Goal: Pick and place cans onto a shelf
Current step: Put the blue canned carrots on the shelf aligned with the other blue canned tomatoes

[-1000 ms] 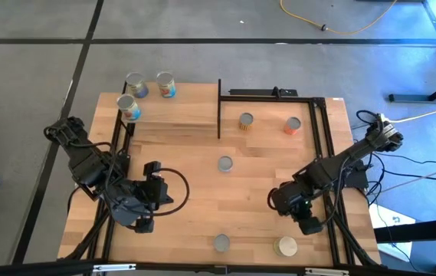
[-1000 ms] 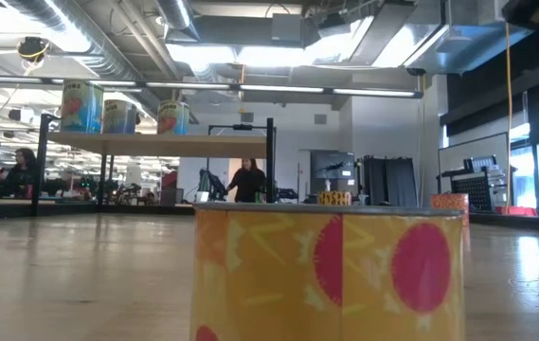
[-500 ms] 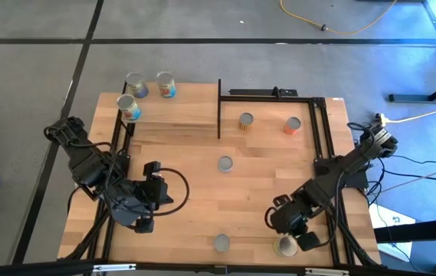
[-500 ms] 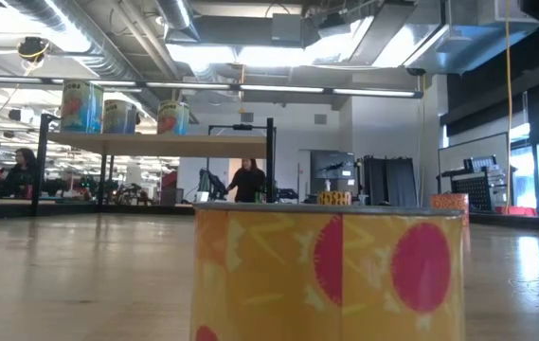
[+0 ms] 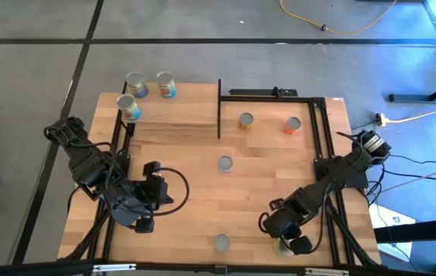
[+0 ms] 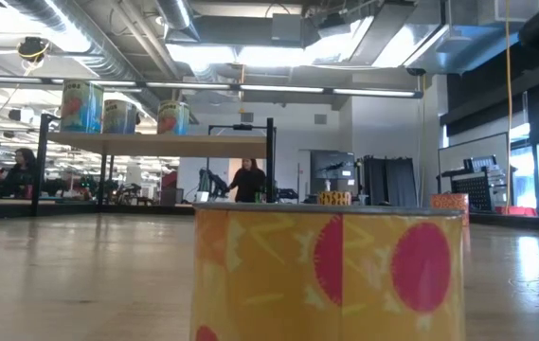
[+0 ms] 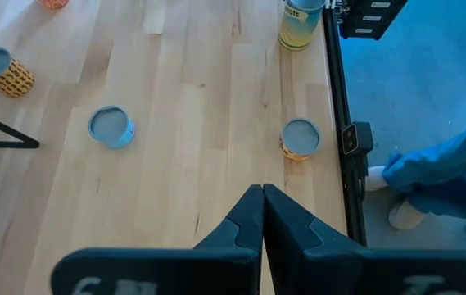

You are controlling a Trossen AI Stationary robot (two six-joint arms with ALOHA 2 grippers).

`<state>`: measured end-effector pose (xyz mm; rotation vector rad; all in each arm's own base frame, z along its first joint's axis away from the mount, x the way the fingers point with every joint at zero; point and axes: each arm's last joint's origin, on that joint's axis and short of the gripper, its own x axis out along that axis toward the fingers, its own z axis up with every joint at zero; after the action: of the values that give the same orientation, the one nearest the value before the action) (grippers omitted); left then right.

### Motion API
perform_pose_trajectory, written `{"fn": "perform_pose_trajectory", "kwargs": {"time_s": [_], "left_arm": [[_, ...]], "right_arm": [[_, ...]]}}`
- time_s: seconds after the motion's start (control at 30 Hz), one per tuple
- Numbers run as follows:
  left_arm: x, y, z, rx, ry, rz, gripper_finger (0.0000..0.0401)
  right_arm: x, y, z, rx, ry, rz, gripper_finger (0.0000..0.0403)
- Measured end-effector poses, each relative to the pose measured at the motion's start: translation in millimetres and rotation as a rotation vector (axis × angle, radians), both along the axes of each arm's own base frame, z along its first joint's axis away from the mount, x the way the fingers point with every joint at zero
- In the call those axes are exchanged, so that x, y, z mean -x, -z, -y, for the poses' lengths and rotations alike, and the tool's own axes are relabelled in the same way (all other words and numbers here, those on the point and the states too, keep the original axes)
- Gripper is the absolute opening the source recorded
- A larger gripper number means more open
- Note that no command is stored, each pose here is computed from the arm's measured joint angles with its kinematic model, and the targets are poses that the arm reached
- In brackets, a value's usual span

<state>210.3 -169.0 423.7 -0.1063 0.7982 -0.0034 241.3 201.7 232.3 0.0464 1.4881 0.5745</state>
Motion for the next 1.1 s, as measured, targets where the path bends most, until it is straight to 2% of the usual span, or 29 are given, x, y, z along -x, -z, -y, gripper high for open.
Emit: {"fn": "perform_pose_trajectory", "kwargs": {"time_s": [0.2, 0.4, 0.63, 0.9, 1.1], "left_arm": [[0.0, 0.0, 0.0, 0.002, -0.002, 0.0, 0.0], [0.0, 0.0, 0.0, 0.002, -0.001, 0.0, 0.0], [0.0, 0.0, 0.1, 0.002, -0.001, 0.0, 0.0], [0.0, 0.1, 0.1, 0.001, -0.002, 0.0, 0.0], [0.0, 0.0, 0.0, 0.004, -0.004, 0.0, 0.0]], "right_arm": [[-0.2, 0.8, -0.3, 0.0, 0.002, -0.005, 0.0062], [0.9, 0.1, -2.1, -0.048, -0.013, -0.037, 0.0062], [-0.5, 0.8, -0.9, 0.009, 0.003, 0.011, 0.0062], [0.4, 0.4, -1.8, -0.024, 0.014, -0.026, 0.0062], [-0.2, 0.6, -1.2, -0.002, 0.02, -0.007, 0.0062]]}}
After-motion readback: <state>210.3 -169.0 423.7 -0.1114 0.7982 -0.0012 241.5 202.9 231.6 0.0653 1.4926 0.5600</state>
